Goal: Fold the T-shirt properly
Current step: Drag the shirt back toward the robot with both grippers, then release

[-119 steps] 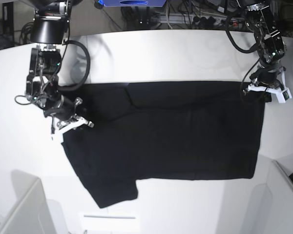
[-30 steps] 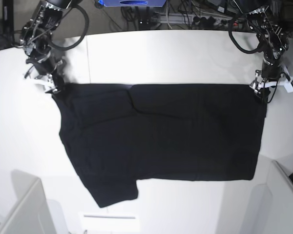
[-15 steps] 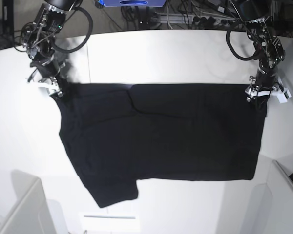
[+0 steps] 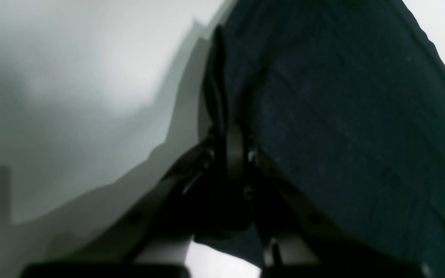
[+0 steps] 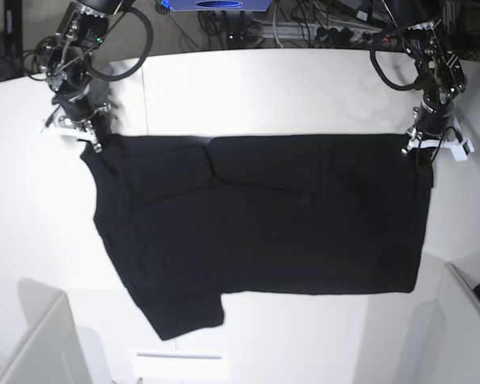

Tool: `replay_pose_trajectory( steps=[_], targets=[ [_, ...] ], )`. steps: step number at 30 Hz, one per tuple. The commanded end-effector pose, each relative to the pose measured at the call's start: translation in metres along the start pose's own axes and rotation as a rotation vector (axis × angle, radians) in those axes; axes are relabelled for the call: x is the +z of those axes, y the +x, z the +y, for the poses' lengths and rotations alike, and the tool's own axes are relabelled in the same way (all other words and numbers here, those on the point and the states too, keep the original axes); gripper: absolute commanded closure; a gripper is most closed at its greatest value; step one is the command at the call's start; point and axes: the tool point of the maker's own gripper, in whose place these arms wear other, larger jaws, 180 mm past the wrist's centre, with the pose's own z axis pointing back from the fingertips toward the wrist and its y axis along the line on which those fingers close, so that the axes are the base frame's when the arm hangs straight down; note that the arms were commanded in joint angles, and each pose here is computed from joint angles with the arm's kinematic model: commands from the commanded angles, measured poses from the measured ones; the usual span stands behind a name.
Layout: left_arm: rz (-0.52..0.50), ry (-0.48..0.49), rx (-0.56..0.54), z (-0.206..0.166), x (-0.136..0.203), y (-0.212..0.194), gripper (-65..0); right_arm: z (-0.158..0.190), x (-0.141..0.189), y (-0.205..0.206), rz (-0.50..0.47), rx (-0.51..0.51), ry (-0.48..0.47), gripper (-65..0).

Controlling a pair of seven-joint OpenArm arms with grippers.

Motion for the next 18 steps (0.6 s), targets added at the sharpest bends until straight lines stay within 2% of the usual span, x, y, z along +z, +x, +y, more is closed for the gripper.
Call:
replay_pose_trajectory(
  steps=[1,18],
  targets=[
    [-0.016,0.002,-0.015,0.0,0.003,0.01,0.0,0.002,0.002,0.008,-0.019,0.012,0.003,0.0],
    [0.005,0.018,-0.073,0.012,0.027,-0.003,0.0,-0.009,0.023,0.006,-0.027,0.042,-0.02,0.0]
  ],
)
